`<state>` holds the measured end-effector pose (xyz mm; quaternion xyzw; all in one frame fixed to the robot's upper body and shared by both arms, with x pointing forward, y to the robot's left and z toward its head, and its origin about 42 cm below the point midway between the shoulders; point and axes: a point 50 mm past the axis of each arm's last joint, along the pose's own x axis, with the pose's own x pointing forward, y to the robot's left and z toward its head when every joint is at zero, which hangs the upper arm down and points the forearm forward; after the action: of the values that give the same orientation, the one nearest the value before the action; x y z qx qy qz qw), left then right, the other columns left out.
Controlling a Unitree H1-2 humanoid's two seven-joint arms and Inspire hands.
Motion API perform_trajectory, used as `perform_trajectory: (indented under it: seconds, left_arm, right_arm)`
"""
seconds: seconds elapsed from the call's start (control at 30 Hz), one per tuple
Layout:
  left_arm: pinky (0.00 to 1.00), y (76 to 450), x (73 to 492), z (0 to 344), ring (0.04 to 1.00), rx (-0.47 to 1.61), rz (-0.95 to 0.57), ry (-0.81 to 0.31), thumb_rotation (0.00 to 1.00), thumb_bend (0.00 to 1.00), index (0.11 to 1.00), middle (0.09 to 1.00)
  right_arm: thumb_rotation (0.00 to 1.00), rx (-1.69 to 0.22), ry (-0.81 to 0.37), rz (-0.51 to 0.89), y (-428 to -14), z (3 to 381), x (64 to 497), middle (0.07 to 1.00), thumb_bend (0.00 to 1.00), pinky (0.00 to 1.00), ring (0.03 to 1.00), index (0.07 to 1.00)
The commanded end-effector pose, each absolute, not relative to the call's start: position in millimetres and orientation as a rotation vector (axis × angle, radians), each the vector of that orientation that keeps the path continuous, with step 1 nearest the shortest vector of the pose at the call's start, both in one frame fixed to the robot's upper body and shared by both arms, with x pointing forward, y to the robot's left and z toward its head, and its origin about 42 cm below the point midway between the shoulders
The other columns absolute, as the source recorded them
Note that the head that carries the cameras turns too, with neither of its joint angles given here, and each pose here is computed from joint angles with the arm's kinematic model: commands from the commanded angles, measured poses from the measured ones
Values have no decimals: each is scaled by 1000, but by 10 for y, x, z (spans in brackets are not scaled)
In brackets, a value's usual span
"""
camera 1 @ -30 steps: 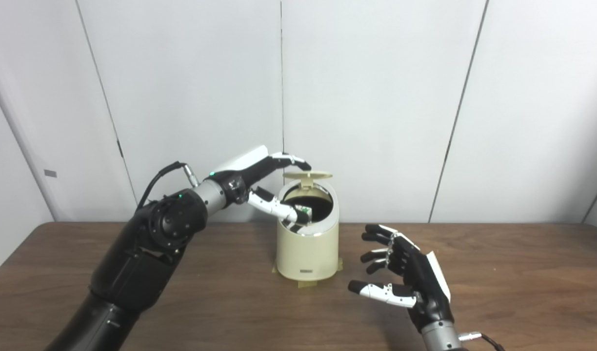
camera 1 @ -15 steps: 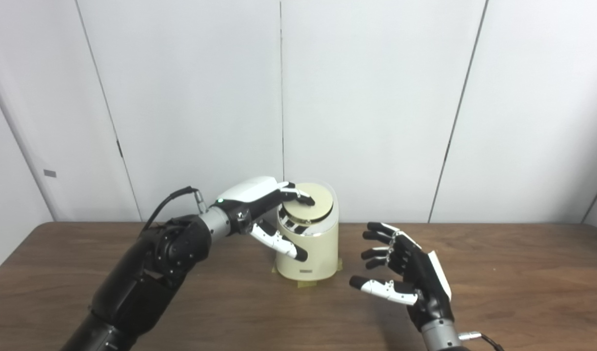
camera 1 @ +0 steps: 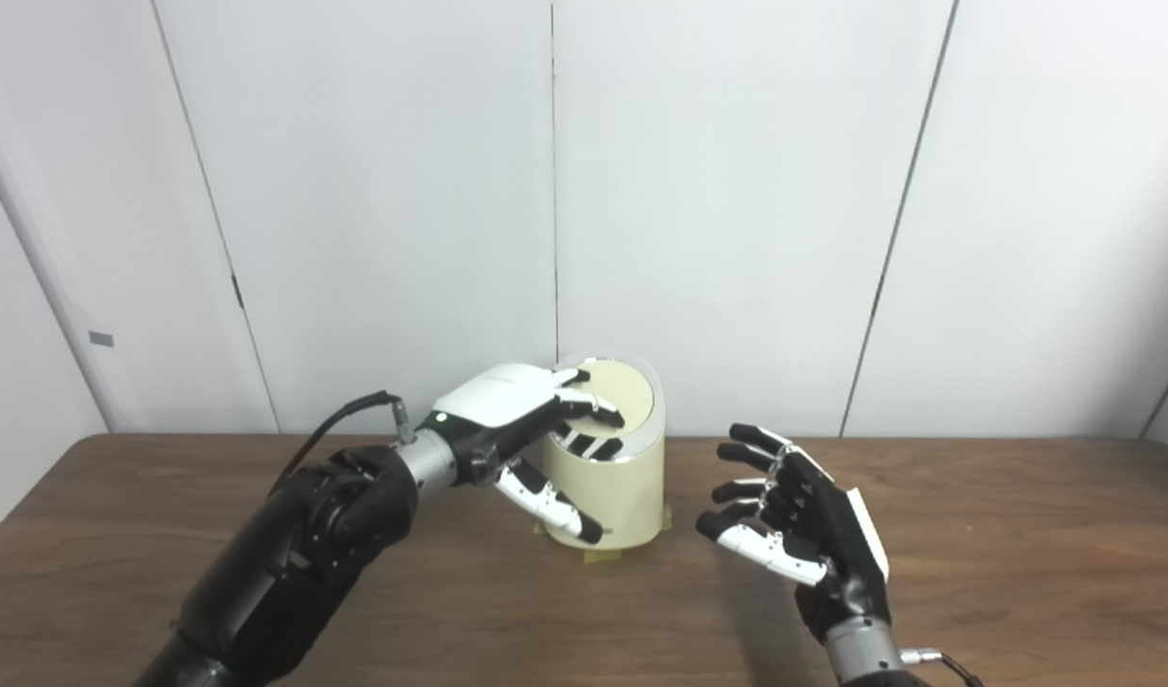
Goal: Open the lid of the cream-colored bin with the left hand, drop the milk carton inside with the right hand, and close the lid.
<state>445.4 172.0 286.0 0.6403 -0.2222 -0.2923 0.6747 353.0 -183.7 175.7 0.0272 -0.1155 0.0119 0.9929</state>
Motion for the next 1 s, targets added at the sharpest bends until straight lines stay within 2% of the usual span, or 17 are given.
perform_trajectory:
  seconds: [0.0,0.1,0.23,0.33,0.53,0.7,0.83,0.87,0.93,0.97]
  left_arm:
    - [1000,1686,4432,2913,1000,1570,-663,-507,457,969,830,819]
    - [1000,1608,4378,2888,1000,1699,-668,-465,465,987,794,797]
    - [1000,1535,4337,2893,991,1765,-699,-397,503,1000,737,761]
    - [1000,1524,4331,2875,981,1777,-731,-342,545,1000,717,758]
    - [1000,1536,4319,2813,952,1763,-755,-292,550,1000,705,751]
    - [1000,1552,4307,2813,962,1731,-755,-293,560,1000,725,763]
    - [1000,1597,4277,2898,975,1644,-717,-316,535,1000,777,796]
    - [1000,1618,4267,2918,988,1603,-698,-341,564,982,813,823]
    - [1000,1675,4246,2952,962,1519,-653,-405,507,996,795,802]
    - [1000,1713,4234,2967,968,1476,-626,-433,509,980,811,811]
  right_arm:
    - [196,69,-333,36,-1808,2034,3602,705,830,417,535,716]
    - [190,78,-329,37,-1813,2041,3597,707,829,415,532,715]
    - [163,96,-321,36,-1821,2039,3599,715,839,422,546,713]
    - [173,93,-320,36,-1823,2048,3591,720,847,429,554,712]
    - [145,94,-314,29,-1834,2057,3580,719,834,427,560,705]
    - [143,93,-313,30,-1849,2052,3580,717,828,428,559,704]
    - [144,96,-309,25,-1855,2054,3578,721,835,422,557,698]
    - [143,98,-308,24,-1856,2054,3578,724,835,421,558,699]
    - [143,97,-304,22,-1864,2049,3579,726,839,421,558,699]
    - [143,96,-302,23,-1868,2045,3580,726,839,422,557,701]
